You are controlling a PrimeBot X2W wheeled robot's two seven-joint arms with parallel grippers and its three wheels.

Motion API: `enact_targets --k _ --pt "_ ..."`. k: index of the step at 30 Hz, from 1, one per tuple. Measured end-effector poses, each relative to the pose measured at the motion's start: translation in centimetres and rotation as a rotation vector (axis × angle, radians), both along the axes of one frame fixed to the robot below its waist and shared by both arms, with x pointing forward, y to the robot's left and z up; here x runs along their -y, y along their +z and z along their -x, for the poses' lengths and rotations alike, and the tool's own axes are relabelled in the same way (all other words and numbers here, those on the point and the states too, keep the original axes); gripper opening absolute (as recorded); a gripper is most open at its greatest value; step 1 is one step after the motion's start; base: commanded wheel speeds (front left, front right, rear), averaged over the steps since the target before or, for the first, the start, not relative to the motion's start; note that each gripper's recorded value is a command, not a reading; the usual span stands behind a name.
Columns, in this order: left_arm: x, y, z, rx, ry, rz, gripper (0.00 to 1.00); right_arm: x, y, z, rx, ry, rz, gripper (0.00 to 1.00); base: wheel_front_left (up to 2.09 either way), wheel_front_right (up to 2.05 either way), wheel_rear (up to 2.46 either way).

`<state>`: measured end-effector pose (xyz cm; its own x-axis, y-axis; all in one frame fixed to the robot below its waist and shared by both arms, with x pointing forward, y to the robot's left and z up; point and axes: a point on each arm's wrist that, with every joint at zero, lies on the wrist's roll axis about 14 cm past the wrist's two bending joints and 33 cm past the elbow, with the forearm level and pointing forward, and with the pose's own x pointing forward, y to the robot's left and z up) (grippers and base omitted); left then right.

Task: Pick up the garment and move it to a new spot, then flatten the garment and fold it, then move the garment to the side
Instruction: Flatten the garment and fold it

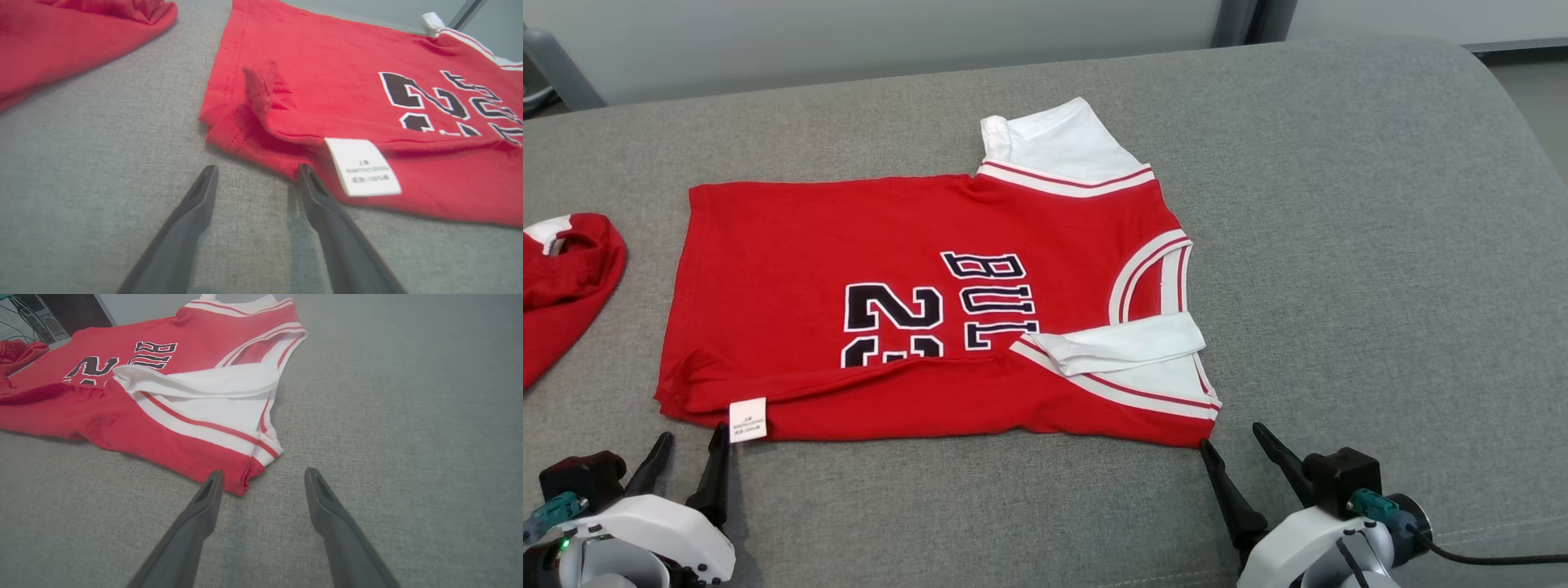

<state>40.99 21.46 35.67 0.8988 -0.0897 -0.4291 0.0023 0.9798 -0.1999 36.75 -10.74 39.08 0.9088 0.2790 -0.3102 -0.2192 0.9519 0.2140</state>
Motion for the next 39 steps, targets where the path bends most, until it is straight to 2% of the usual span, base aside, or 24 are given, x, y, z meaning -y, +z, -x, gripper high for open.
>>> enact_targets --k 5,11,12,13,14,15,16,17,22,39 --pt "0.5 0.0 -0.8 0.000 0.021 0.060 1.00 0.1 -0.4 0.0 -0.011 -0.009 -0.013 1.00 0.00 0.00 0.00" --pt "0.3 -0.4 -0.8 -0.017 0.027 0.079 1.00 0.2 -0.1 -0.5 0.002 -0.011 -0.013 1.00 0.00 0.00 0.00" --pt "0.3 -0.5 -0.8 -0.019 0.028 0.083 0.95 0.2 -0.1 -0.5 0.004 -0.011 -0.013 1.00 0.00 0.00 0.00" --pt "0.3 -0.6 -0.9 -0.020 0.034 0.092 0.78 0.2 -0.1 -0.5 0.003 -0.010 -0.013 1.00 0.00 0.00 0.00" --pt "0.3 -0.5 -1.1 -0.019 0.049 0.111 0.49 0.1 -0.2 -0.5 0.000 -0.008 -0.012 1.00 0.00 0.00 0.00" --pt "0.4 -0.5 -1.3 -0.018 0.050 0.121 0.35 0.0 -0.3 -0.4 -0.001 -0.003 -0.012 1.00 0.00 0.00 0.00" --pt "0.6 -0.4 -1.6 -0.015 0.050 0.131 0.06 -0.2 -0.3 -0.4 0.000 0.001 -0.013 1.00 0.00 0.00 0.00" --pt "0.7 -0.3 -1.8 -0.017 0.057 0.151 0.00 -0.3 -0.3 -0.4 0.001 0.003 -0.016 1.00 0.00 0.00 0.00" --pt "1.2 -0.1 -2.3 -0.017 0.051 0.191 0.00 -0.7 -0.7 -0.1 -0.017 0.007 -0.038 1.00 0.00 0.00 0.00" --pt "2.0 0.1 -2.3 -0.009 -0.017 0.150 0.00 -1.3 -0.8 1.6 -0.039 -0.031 -0.131 1.00 0.00 0.00 0.00"
